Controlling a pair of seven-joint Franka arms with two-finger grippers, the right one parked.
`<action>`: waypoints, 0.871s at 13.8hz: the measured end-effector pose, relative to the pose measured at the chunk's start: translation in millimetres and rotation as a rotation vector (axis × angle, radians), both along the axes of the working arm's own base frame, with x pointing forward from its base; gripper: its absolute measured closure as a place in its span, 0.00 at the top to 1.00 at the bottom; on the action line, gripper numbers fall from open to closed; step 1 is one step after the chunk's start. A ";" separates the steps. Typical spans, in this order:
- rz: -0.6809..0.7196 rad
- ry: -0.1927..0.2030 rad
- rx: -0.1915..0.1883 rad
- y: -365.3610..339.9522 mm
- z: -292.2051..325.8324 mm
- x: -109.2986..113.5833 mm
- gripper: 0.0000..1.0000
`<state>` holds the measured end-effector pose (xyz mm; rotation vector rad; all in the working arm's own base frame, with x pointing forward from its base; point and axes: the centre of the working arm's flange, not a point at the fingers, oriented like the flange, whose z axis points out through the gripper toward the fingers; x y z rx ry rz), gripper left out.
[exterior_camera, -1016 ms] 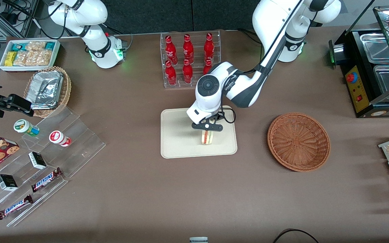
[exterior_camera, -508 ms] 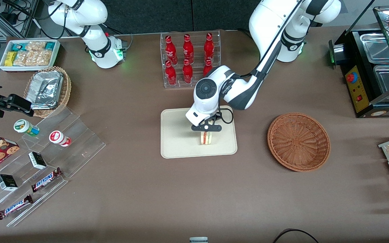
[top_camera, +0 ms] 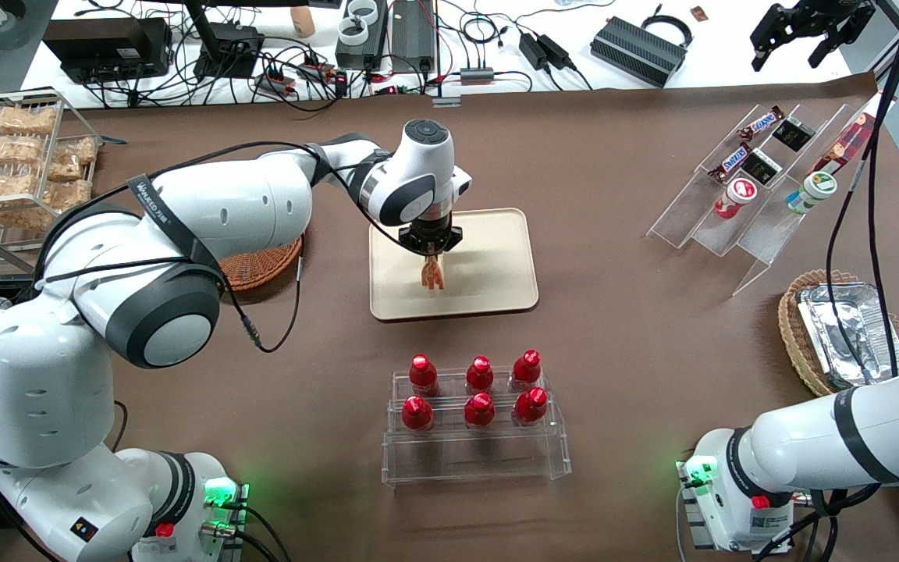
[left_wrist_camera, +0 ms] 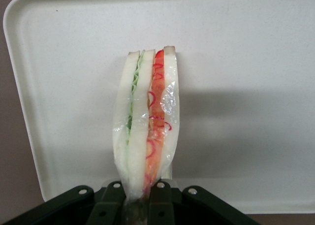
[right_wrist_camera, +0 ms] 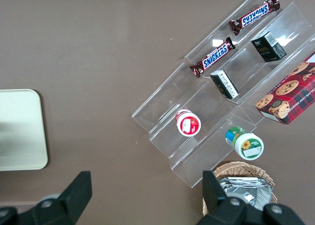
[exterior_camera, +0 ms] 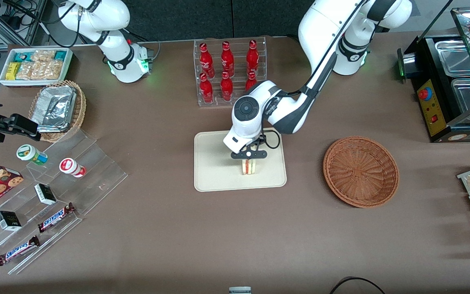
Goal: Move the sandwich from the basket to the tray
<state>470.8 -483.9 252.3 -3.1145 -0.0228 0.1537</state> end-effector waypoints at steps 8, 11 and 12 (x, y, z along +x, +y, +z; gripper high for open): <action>-0.032 -0.020 0.017 -5.6 -17.3 -4.7 0.41; -0.031 -0.022 0.016 -5.4 -17.2 -4.0 0.75; -0.030 -0.025 0.013 -5.8 -15.9 -3.1 0.84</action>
